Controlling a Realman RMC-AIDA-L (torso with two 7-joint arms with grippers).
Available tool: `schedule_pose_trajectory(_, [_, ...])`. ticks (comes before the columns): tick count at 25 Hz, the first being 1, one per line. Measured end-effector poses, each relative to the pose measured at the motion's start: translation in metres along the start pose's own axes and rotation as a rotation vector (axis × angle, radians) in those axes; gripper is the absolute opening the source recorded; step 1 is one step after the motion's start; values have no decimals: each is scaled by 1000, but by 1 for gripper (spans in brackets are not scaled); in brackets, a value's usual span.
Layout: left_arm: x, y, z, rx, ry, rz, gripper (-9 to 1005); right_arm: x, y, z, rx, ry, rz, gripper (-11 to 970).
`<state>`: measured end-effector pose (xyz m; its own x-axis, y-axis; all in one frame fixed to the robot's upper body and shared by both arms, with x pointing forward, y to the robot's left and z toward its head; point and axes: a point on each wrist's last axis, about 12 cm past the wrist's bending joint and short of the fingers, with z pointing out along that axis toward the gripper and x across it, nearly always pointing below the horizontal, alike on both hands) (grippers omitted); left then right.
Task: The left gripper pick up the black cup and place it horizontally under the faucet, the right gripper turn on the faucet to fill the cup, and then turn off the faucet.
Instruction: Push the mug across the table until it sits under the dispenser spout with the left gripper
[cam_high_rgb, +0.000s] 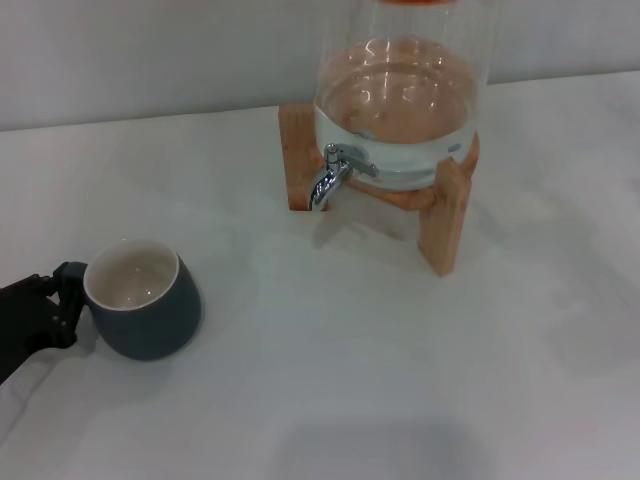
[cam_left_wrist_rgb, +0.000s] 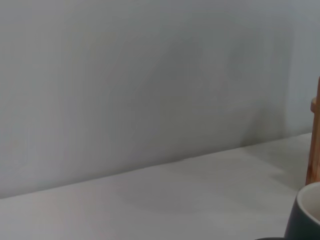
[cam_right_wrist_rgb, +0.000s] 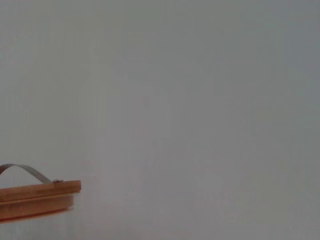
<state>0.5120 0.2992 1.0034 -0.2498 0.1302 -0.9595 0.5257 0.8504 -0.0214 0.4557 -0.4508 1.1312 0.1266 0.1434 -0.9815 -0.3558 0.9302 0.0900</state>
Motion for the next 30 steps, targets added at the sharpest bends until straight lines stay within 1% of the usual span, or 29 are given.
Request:
schedule_pose_trajectory(4, [-2, 0, 0, 1, -7, 1, 116, 0, 0, 0, 1, 0, 0, 769])
schedule_pose_trajectory(15, [-16, -1, 9, 38, -66, 19, 116, 0, 0, 0, 1, 0, -1, 769])
schedule_pose_trajectory(17, [-21, -3, 16, 52, -73, 22, 116, 0, 0, 0, 1, 0, 1, 769])
schedule_pose_trajectory(20, [-24, -3, 19, 56, -75, 25, 116, 1, 0, 0, 0, 0, 5, 769])
schedule_pose_trajectory(25, [-33, -8, 36, 89, -78, 12, 116, 2, 1, -1, -4, -1, 7, 769])
schedule_pose_trajectory(30, [-35, -12, 45, 108, -59, 5, 116, 1, 2, -1, -12, -4, 9, 769])
